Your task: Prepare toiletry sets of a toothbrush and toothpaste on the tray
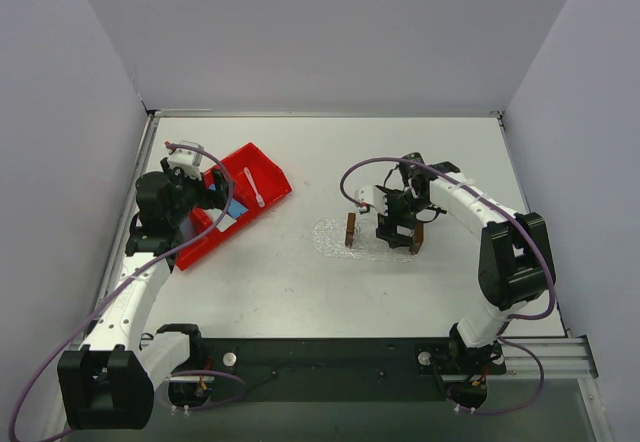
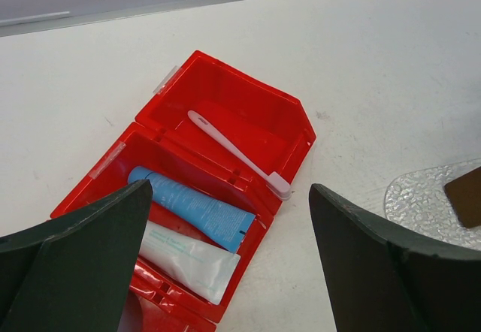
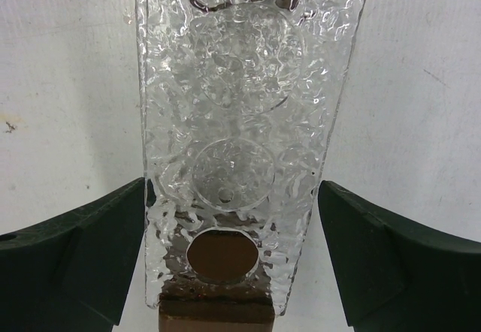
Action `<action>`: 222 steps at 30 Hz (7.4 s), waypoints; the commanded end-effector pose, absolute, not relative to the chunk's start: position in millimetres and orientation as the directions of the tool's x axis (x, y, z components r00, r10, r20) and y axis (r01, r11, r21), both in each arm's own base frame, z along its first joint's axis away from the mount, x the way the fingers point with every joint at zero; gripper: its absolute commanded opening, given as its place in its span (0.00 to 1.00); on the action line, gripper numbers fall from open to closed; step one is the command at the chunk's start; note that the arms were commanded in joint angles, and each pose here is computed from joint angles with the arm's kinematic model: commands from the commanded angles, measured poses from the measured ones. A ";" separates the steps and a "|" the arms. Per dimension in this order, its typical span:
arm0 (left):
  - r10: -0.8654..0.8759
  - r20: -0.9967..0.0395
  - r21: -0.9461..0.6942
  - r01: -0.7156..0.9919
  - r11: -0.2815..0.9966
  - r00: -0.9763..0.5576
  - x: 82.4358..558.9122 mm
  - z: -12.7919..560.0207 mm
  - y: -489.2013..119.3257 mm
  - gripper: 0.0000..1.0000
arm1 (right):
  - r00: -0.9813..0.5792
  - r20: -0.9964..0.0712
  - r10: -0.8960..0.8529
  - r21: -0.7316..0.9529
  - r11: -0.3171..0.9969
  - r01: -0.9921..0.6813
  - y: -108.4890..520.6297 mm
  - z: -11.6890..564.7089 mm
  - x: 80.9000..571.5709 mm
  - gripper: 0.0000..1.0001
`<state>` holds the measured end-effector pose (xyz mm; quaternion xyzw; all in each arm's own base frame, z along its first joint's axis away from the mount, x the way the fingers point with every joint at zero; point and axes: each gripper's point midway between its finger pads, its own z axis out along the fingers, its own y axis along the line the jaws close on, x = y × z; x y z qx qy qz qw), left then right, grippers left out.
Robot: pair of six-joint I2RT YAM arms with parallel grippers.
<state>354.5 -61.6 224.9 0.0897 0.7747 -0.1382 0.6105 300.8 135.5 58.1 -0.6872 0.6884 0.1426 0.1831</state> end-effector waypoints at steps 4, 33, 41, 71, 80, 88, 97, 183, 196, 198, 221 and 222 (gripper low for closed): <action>-0.018 -0.984 -0.076 0.329 0.941 -0.175 354.9 241.0 -62.6 0.96 | 0.050 -0.449 -0.892 -0.058 -0.026 -0.998 135.3 69.8 293.3 0.85; -0.015 -0.985 -0.073 0.329 0.941 -0.174 355.2 241.2 -62.5 0.96 | 0.124 -0.431 -0.894 -0.054 -0.111 -0.992 133.6 63.4 281.3 0.70; -0.015 -0.984 -0.074 0.332 0.940 -0.177 355.1 240.0 -63.0 0.96 | 0.114 -0.430 -0.896 -0.052 -0.102 -0.993 133.3 64.2 280.1 0.76; -0.005 -0.988 -0.054 0.309 0.950 -0.157 354.8 251.9 -58.0 0.97 | 0.044 -0.533 -0.845 -0.165 0.052 -0.985 148.7 124.2 298.3 0.97; 0.218 -0.949 0.162 0.243 0.957 -0.229 341.5 278.2 -27.4 0.97 | -0.107 -0.660 -0.743 -0.215 0.324 -0.921 152.0 174.1 291.0 0.96; 0.365 -0.835 0.280 0.254 0.926 -0.411 296.1 268.3 -2.8 0.97 | -0.212 -0.697 -0.685 -0.227 0.491 -0.841 136.9 198.7 274.0 0.98; 0.297 -0.783 0.226 0.196 0.954 -0.546 283.2 247.9 24.3 0.97 | -0.334 -0.723 -0.605 -0.208 0.651 -0.730 120.3 214.3 269.5 1.00; 0.092 -0.889 -0.038 0.273 0.961 -0.448 307.2 303.6 18.3 0.00 | -0.383 -0.768 -0.513 -0.047 0.642 -0.766 153.7 226.5 263.0 1.00; -0.055 -0.972 -0.160 0.464 0.871 -0.230 288.5 380.6 -45.7 0.00 | -0.381 -0.855 -0.352 0.145 0.543 -0.827 198.0 278.5 253.8 0.99; -0.107 -0.967 -0.213 0.497 0.841 -0.233 287.5 388.2 -59.9 0.00 | -0.382 -0.866 -0.321 0.183 0.508 -0.842 207.0 287.0 251.2 0.99; -0.373 -0.902 -0.391 0.773 0.499 -0.216 272.2 418.2 -173.2 0.00 | -0.437 -0.899 -0.027 0.431 0.124 -0.894 286.3 353.7 243.8 0.84; -0.385 -0.897 -0.397 0.775 0.491 -0.216 272.1 420.4 -173.6 0.00 | -0.453 -0.891 -0.023 0.448 0.108 -0.888 289.3 355.5 242.2 0.84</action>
